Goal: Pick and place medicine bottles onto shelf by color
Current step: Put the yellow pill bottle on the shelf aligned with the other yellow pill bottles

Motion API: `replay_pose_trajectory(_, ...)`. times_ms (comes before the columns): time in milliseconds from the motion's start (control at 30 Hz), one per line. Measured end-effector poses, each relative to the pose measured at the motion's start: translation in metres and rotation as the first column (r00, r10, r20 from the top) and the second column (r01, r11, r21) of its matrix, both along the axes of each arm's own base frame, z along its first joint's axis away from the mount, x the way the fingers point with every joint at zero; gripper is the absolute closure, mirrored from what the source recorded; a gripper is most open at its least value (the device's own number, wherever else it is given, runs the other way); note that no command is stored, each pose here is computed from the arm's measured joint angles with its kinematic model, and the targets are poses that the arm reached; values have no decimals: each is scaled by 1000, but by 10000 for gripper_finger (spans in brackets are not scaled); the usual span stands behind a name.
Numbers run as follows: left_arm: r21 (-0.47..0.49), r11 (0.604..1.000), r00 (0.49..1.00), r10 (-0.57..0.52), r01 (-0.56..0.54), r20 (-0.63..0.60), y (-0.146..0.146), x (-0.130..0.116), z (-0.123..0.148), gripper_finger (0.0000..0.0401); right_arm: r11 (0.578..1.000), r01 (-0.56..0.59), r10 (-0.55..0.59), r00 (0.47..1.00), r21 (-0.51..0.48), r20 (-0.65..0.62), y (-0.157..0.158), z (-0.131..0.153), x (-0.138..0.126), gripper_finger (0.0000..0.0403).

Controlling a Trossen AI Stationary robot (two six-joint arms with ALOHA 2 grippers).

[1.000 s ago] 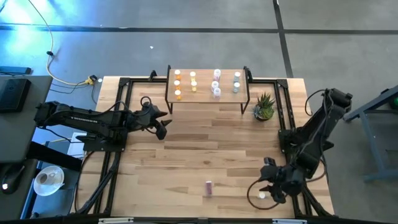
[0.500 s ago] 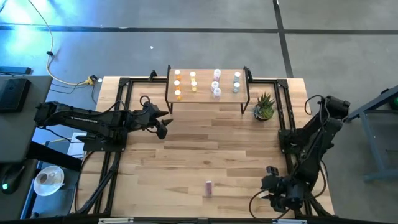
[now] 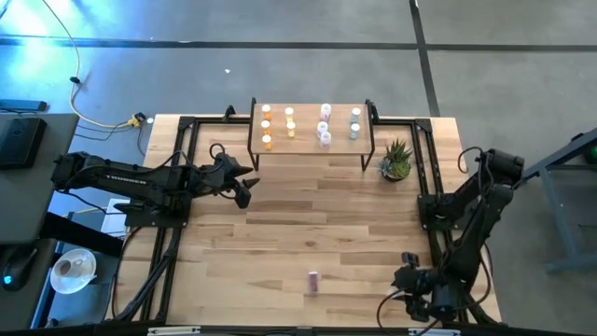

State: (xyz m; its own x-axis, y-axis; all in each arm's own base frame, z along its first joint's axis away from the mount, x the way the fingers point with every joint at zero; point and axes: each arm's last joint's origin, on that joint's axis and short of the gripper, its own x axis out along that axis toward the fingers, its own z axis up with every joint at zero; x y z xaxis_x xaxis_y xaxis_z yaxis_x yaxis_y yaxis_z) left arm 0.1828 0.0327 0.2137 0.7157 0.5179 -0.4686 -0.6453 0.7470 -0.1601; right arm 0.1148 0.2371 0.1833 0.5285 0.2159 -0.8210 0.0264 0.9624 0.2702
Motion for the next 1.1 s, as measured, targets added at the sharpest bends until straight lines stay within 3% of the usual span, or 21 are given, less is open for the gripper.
replay_pose_trajectory(700,-3,1000,1000,0,0,1,0,0,0,200,1000,2,-2,1000,-32,-6,10,-19,4,233)
replay_pose_trajectory(1100,-1,1000,1000,-2,2,-1,0,0,0,200,999,11,-11,1000,-40,12,10,-19,5,315)
